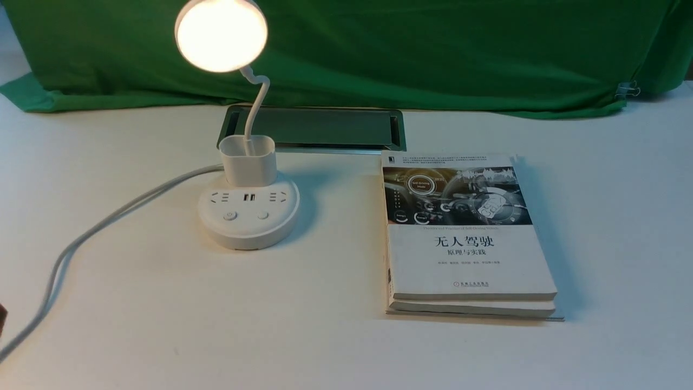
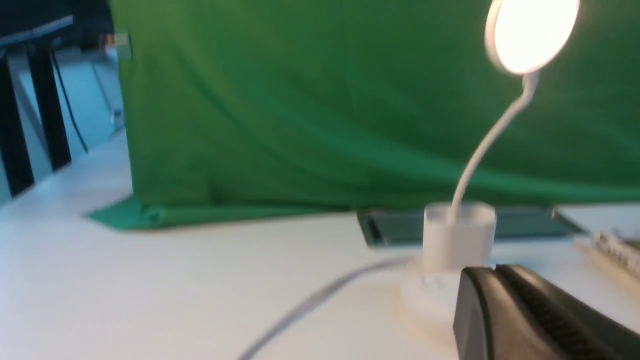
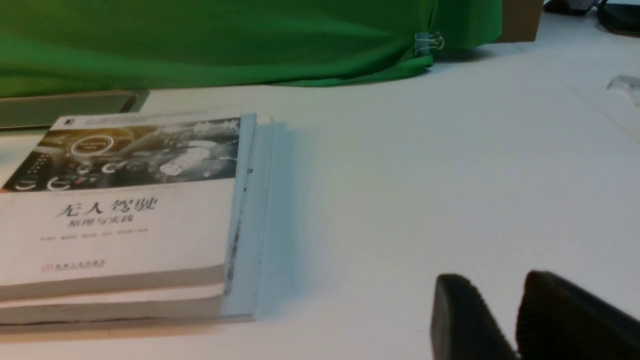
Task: Turn on the desk lamp on the white desktop with your hand.
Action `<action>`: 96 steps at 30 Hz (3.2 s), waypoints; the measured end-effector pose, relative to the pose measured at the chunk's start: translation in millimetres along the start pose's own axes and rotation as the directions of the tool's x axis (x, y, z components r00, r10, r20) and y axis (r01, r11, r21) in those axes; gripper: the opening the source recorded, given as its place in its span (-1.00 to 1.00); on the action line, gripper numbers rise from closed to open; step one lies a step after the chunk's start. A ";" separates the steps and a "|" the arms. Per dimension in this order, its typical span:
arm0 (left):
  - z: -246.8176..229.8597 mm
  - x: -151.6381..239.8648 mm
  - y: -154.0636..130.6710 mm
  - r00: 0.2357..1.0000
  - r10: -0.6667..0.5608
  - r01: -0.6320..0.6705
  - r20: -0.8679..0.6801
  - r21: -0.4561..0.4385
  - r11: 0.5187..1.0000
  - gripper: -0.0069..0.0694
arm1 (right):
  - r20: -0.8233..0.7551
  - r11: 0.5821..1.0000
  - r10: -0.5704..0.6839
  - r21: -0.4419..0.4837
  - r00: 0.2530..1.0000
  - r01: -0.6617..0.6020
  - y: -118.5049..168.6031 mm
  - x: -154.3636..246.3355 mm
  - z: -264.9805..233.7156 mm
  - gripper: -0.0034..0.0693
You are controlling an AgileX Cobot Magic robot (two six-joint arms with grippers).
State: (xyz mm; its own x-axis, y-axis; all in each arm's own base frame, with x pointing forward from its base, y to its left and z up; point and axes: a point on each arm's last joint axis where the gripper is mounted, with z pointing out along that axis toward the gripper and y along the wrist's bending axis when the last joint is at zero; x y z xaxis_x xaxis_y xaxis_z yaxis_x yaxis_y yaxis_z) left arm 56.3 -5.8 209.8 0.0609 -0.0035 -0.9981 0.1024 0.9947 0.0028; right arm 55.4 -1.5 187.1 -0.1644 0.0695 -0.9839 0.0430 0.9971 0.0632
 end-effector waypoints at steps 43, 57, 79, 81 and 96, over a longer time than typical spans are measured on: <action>-2.9 22.2 -1.1 0.966 -0.092 0.093 -0.240 -0.007 0.996 -0.76 | -0.001 1.000 0.000 0.000 1.000 0.000 0.0 0.1 0.0 -0.24; -2.9 22.2 -1.1 0.967 -0.089 0.090 -0.240 -0.006 0.996 -0.76 | -0.001 1.000 0.000 0.000 1.000 0.000 0.0 0.1 0.0 -0.24; -2.9 22.2 -1.0 0.967 -0.087 0.088 -0.240 -0.006 0.996 -0.76 | 0.000 1.000 0.000 0.000 1.000 0.000 0.0 0.0 0.0 -0.25; -2.9 22.2 -1.0 0.967 -0.087 0.088 -0.240 -0.006 0.996 -0.76 | 0.000 1.000 0.000 0.000 1.000 0.000 0.0 0.0 0.0 -0.25; -2.9 22.2 -1.0 0.967 -0.087 0.088 -0.240 -0.006 0.996 -0.76 | -0.001 1.000 0.000 0.000 1.000 0.000 0.0 0.1 0.0 -0.25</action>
